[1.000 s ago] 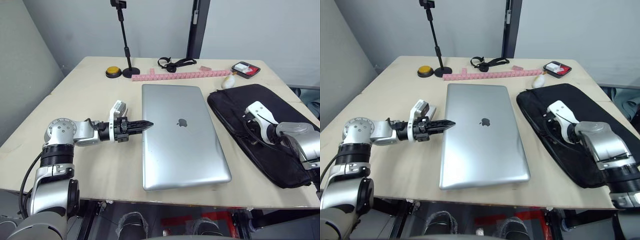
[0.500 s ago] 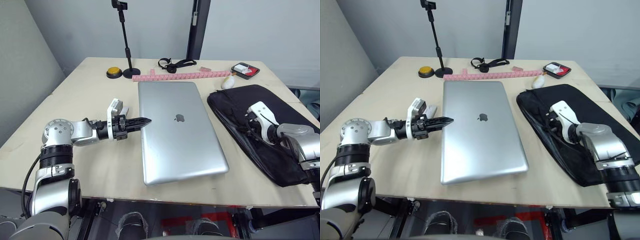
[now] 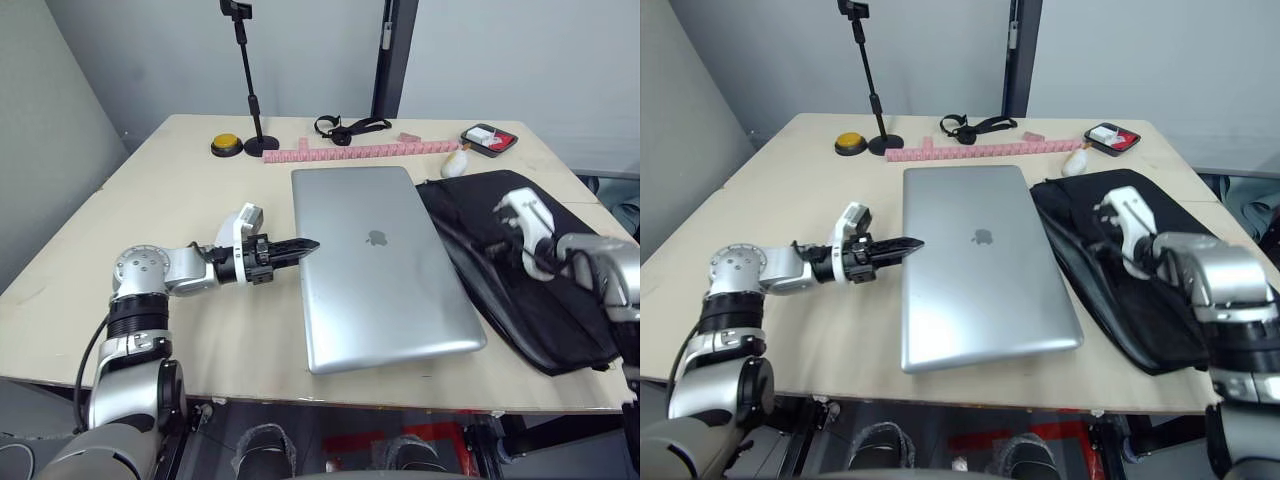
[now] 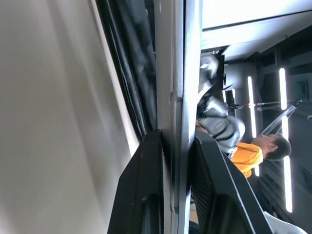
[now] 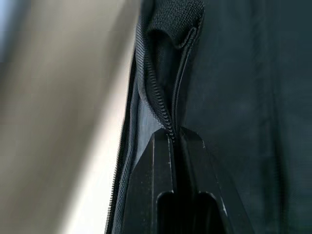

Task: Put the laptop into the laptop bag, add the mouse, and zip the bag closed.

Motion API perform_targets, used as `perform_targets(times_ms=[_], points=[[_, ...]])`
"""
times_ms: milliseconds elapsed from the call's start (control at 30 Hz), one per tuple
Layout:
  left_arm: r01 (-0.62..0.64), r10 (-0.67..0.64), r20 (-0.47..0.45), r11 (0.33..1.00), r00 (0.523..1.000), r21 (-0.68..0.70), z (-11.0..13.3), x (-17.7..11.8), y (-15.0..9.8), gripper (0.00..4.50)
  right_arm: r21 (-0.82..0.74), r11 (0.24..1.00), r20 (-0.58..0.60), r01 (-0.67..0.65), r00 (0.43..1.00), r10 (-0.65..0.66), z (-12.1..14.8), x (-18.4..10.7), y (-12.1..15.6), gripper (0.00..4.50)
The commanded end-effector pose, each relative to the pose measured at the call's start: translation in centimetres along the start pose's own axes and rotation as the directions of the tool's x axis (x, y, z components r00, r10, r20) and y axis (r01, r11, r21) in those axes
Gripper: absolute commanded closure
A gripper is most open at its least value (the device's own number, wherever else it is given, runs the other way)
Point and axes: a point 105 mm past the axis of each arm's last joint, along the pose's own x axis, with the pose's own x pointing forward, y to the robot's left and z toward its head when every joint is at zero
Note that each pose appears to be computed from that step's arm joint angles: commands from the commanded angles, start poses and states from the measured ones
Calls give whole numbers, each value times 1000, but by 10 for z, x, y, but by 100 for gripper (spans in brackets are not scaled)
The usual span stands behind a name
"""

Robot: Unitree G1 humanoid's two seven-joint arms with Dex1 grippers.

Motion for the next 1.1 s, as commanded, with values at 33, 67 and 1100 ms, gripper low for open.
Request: perform_targets(times_ms=[33,67,1100], points=[[172,-174,22,983,985,62,7,5,-34,420,22,999,86,39,995,-41,33,-24,-8,447],[178,-179,20,982,984,59,6,7,-34,420,29,998,89,47,995,-49,36,-26,-9,447],[114,-112,66,993,991,-29,10,134,-16,420,153,985,120,-82,991,64,40,-16,41,447]])
